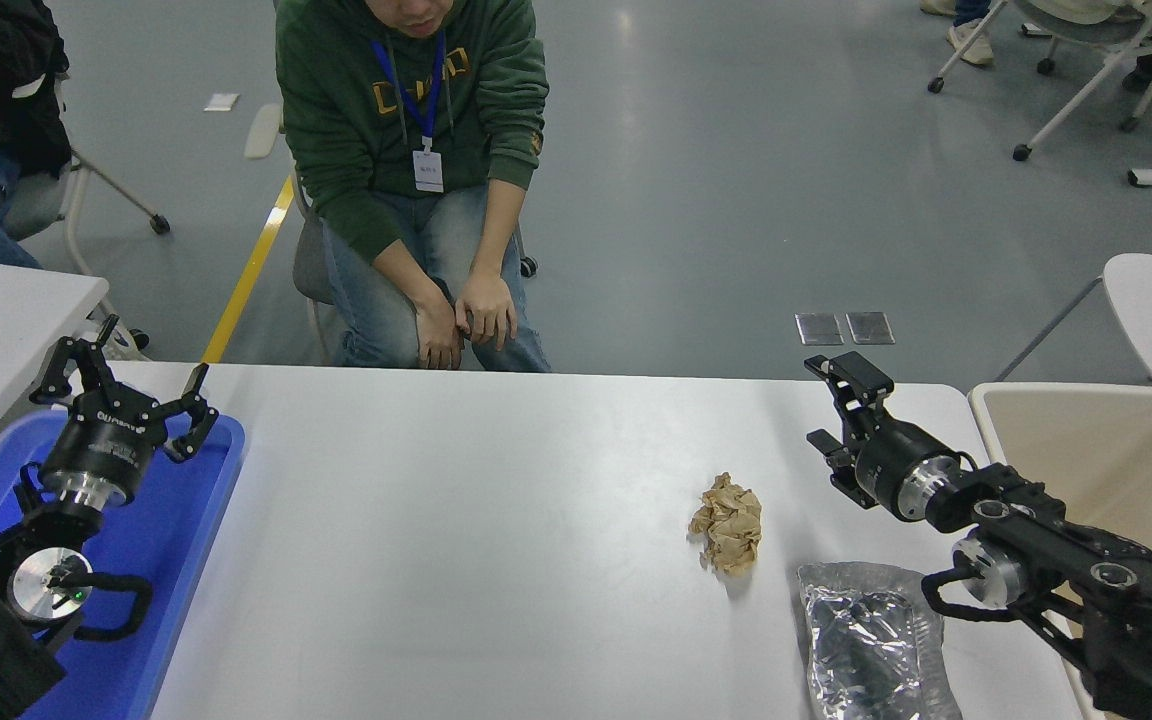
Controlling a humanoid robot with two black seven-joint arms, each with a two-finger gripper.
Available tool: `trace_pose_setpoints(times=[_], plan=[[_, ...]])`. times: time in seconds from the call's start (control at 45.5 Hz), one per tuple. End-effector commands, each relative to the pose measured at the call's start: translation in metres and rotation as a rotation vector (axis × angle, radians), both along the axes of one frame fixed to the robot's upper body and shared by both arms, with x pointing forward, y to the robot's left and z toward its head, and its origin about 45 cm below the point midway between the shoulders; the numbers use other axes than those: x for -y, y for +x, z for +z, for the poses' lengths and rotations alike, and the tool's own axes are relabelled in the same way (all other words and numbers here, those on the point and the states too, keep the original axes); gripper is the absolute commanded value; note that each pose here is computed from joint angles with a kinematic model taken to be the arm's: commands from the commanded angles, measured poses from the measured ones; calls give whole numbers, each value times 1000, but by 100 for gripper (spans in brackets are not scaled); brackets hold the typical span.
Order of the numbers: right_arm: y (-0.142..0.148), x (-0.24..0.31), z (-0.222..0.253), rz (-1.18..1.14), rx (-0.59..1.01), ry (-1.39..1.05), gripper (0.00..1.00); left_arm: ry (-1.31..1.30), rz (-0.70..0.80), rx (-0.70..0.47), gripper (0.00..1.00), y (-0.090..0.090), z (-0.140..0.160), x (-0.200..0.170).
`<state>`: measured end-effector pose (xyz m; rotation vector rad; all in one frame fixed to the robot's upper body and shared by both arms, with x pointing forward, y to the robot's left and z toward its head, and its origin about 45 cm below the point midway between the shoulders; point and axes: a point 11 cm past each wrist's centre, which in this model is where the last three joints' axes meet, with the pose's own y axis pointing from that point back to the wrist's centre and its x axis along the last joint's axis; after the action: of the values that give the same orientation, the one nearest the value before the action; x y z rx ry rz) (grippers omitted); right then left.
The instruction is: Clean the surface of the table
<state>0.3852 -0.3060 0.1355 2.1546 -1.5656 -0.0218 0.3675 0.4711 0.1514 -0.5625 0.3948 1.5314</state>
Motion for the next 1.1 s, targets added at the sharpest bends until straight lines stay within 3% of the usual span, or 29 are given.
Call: trace_pose_setpoints(times=[0.0, 0.198, 0.462, 0.769, 1.077], plan=[[-14, 41, 13, 117, -9, -242, 100, 0, 0, 0, 100, 0, 0, 0], [-43, 79, 39, 212, -10, -411, 100, 0, 0, 0, 100, 0, 0, 0], [-107, 121, 62, 375, -99, -607, 100, 0, 0, 0, 100, 0, 0, 0], [-176, 138, 39, 620, -228, -796, 100, 0, 0, 0, 100, 0, 0, 0], [-193, 116, 13, 752, -247, -793, 100, 0, 0, 0, 100, 0, 0, 0]])
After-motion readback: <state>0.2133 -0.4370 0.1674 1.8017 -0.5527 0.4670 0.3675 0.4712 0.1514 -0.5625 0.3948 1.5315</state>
